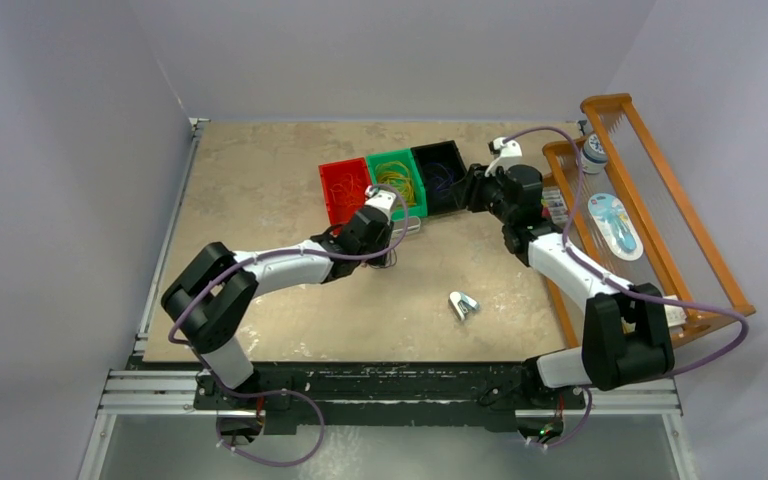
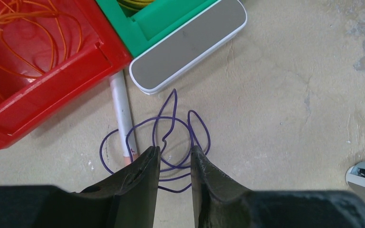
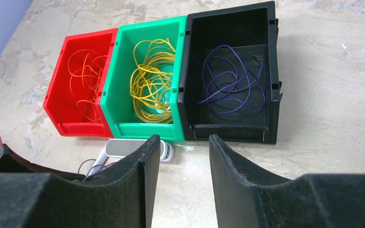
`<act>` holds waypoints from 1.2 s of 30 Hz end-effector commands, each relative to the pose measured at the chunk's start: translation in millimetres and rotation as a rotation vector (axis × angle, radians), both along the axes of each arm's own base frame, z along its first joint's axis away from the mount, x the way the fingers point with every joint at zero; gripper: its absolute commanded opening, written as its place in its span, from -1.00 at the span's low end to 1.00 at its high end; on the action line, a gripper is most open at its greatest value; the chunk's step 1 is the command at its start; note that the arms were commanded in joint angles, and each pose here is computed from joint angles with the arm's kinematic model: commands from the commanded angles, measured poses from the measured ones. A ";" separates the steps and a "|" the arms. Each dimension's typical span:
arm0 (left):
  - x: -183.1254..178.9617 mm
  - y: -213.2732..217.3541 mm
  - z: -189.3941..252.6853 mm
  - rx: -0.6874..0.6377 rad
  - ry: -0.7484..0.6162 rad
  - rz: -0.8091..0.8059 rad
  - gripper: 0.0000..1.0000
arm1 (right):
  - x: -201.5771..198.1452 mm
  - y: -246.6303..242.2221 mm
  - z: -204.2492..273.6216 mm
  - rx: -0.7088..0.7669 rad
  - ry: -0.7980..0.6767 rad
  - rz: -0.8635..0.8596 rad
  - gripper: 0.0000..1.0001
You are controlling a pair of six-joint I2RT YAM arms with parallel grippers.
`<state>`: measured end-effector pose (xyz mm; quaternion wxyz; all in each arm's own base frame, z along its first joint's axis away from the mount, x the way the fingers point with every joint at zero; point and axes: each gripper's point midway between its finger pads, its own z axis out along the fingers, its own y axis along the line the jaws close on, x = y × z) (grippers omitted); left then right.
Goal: Untangle the cables
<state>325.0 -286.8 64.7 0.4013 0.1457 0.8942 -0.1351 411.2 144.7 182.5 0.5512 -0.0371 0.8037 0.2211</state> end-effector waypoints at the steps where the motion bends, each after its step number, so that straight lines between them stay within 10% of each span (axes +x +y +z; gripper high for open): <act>1: 22.2 -4.3 21.8 0.009 -0.085 0.016 -0.42 | -2.0 4.6 20.9 0.022 -0.059 0.028 -0.10; 14: 30.7 -10.3 5.1 0.017 -0.080 0.005 -0.45 | -5.4 10.4 18.3 0.029 -0.048 0.063 -0.11; 27: 30.9 -9.7 57.4 -0.065 -0.157 0.007 -1.00 | -27.6 12.3 26.4 0.115 -0.112 0.078 -0.12; 36: 2.5 -17.1 107.8 -0.172 -0.147 -0.103 -1.00 | -46.2 12.6 38.7 0.149 -0.183 0.106 0.52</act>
